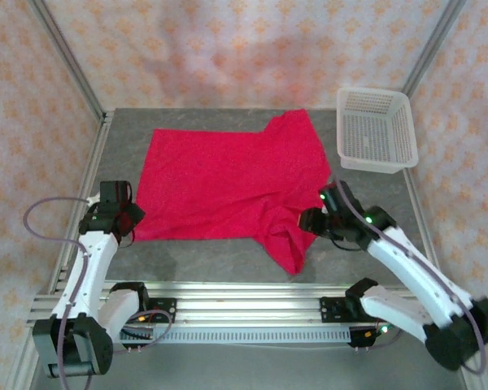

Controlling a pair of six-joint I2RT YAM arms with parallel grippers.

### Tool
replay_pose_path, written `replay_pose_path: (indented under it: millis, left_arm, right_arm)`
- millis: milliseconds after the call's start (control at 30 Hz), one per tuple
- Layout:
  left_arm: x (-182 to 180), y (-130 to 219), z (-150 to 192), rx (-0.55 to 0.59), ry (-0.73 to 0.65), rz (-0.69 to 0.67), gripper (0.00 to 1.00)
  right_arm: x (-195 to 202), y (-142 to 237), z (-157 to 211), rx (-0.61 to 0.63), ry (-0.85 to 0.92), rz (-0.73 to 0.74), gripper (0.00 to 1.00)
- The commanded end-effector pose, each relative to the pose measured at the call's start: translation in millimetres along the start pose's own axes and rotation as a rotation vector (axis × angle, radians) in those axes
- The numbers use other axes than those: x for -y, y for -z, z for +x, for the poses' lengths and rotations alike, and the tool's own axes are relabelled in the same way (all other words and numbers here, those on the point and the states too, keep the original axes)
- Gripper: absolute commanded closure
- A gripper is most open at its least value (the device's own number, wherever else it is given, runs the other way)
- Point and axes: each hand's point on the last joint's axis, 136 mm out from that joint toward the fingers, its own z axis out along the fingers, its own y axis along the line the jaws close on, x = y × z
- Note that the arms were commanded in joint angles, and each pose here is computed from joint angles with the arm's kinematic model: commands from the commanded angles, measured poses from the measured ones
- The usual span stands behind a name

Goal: Fold the inside-out t-shirt
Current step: Move the T-shirt to the center of the table.

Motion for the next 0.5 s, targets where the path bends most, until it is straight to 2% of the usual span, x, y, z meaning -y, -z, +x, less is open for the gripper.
replay_pose_path:
  millis: [0,100,267,367,467]
  left_arm:
    - [38,6,-8,0.034,-0.061,0.078,0.6]
    - [70,-20,9,-0.065,-0.084,0.144,0.6]
    - [86,-77,24,-0.179,-0.066,0.1,0.68]
    - [90,-102,20,-0.211,-0.045,0.073,0.68]
    - [85,-128,3,-0.211,-0.019,0.017,0.68]
  right_arm:
    - [-17,-34,-49,0.084,-0.008,0.047,0.52]
    - [0,-74,-72,0.04,-0.053,0.162,0.57]
    - [22,-133,-98,-0.056,-0.174,0.171,0.6]
    - [27,-158,-114,-0.073,-0.19,0.186,0.67]
    - [36,-176,-134,-0.06,-0.204,0.234,0.68]
